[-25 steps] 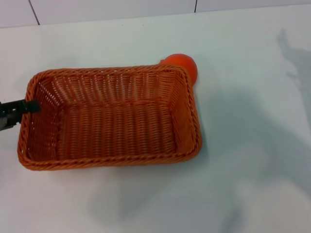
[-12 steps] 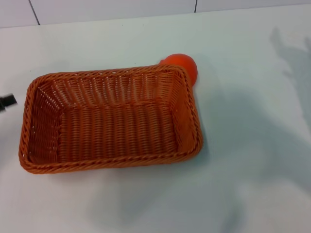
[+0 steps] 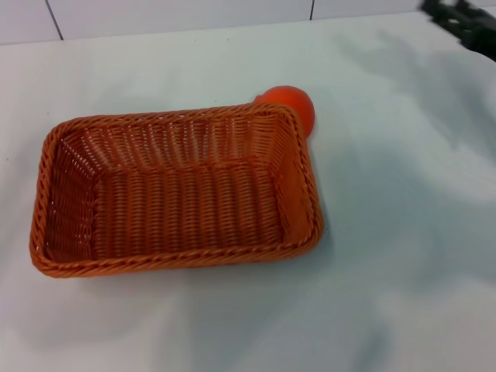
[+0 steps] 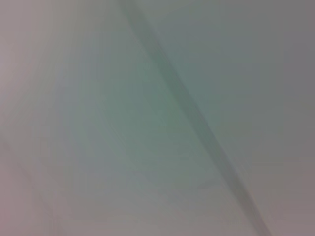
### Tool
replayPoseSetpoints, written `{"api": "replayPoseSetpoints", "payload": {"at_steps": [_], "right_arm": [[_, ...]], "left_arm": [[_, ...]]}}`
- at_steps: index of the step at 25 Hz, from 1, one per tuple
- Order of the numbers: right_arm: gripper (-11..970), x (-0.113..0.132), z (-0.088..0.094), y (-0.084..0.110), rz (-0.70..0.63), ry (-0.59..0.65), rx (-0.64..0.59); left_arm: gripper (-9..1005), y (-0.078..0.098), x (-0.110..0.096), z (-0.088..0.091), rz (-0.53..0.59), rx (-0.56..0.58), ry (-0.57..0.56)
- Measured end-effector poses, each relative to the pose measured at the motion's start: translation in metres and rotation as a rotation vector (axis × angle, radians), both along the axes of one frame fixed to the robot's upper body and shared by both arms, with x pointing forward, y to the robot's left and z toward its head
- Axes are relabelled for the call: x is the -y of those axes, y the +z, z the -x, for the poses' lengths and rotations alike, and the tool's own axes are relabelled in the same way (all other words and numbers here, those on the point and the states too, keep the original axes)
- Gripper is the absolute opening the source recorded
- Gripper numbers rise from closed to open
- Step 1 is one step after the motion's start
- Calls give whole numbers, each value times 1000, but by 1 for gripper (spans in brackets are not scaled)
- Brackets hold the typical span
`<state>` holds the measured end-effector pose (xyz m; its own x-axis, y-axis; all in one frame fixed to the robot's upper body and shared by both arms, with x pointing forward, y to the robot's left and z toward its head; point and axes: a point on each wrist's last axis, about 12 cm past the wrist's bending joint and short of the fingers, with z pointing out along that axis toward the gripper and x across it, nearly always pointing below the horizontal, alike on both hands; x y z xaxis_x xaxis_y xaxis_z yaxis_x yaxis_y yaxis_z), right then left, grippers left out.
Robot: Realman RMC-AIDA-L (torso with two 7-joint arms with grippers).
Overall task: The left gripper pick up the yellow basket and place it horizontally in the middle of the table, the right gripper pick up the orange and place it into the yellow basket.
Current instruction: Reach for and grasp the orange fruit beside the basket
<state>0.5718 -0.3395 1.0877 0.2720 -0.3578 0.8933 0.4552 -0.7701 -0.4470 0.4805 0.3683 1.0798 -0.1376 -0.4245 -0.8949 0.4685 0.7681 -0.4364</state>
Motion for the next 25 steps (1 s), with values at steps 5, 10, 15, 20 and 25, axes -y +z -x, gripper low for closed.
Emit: {"api": "replayPoseSetpoints", "payload": {"at_steps": [5, 10, 15, 20, 25], "right_arm": [[941, -10, -26, 44, 134, 229, -134], [941, -33, -53, 87, 293, 374, -250], [942, -65, -75, 109, 465, 440, -375], [942, -95, -87, 111, 580, 473, -445], [941, -116, -92, 99, 617, 466, -490]], "left_arm": [[580, -10, 18, 9, -39, 208, 87], [576, -17, 33, 20, -105, 385, 215], [574, -19, 37, 22, -102, 395, 234], [574, -21, 41, 23, -87, 388, 214], [573, -22, 42, 24, -76, 377, 201]]}}
